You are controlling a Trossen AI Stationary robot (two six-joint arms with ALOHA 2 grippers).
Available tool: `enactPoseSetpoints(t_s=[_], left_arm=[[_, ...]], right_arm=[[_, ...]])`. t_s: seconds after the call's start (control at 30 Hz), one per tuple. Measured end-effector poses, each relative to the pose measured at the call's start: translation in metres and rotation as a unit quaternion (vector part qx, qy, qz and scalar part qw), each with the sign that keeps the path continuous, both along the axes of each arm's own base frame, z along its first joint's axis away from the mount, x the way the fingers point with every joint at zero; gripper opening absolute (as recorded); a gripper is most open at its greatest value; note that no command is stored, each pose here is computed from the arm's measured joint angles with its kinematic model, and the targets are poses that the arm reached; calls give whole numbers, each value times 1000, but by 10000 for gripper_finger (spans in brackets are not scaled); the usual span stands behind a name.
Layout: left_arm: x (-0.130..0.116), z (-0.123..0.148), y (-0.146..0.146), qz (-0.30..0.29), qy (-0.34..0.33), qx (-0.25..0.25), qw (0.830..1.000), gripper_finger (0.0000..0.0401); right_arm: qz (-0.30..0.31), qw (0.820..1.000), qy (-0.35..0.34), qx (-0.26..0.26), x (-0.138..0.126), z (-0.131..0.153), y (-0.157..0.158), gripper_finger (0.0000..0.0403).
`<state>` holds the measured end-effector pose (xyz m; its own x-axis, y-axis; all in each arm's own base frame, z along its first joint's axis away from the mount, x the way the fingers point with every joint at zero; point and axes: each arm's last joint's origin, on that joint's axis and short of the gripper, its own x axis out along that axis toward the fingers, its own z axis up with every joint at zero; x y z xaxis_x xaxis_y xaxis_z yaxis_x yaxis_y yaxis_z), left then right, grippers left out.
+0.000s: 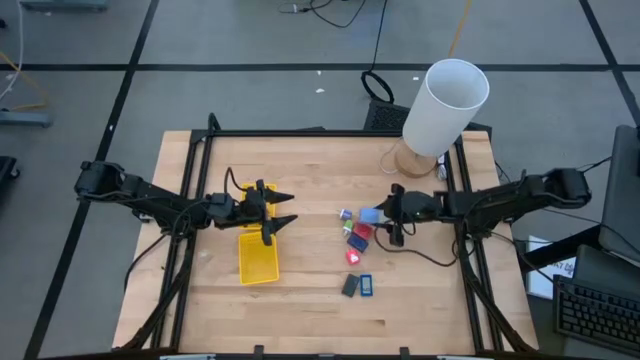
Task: Pick & Place Office items
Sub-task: Put the blue charger adapter into the top yellow bin
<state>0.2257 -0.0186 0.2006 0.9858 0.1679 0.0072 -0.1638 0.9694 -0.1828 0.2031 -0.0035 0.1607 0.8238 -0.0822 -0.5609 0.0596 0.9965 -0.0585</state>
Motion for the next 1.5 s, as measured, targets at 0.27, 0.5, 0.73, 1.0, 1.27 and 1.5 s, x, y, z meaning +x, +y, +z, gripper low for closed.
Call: enactPoseSetpoints(t_s=[0.27, 0.5, 0.73, 1.0, 1.27, 1.5], left_arm=[[5, -3, 2, 42, 41, -50, 997, 309], [30, 2, 2, 31, 88, -83, 992, 344], [68, 14, 7, 48, 70, -109, 990, 344], [110, 13, 7, 55, 66, -146, 986, 326], [144, 9, 5, 57, 58, -180, 980, 315], [154, 9, 1, 12, 65, -189, 980, 319]], right_arm=[[76, 989, -109, -58, 10, 19, 20, 216], [51, 985, -116, -115, 10, 21, 24, 215], [-1, 969, -98, -226, 8, 22, 29, 215], [-45, 942, -112, -314, 6, 32, 40, 218], [-34, 938, -121, -324, 12, 28, 46, 215], [-28, 932, -122, -339, 21, 20, 48, 218]])
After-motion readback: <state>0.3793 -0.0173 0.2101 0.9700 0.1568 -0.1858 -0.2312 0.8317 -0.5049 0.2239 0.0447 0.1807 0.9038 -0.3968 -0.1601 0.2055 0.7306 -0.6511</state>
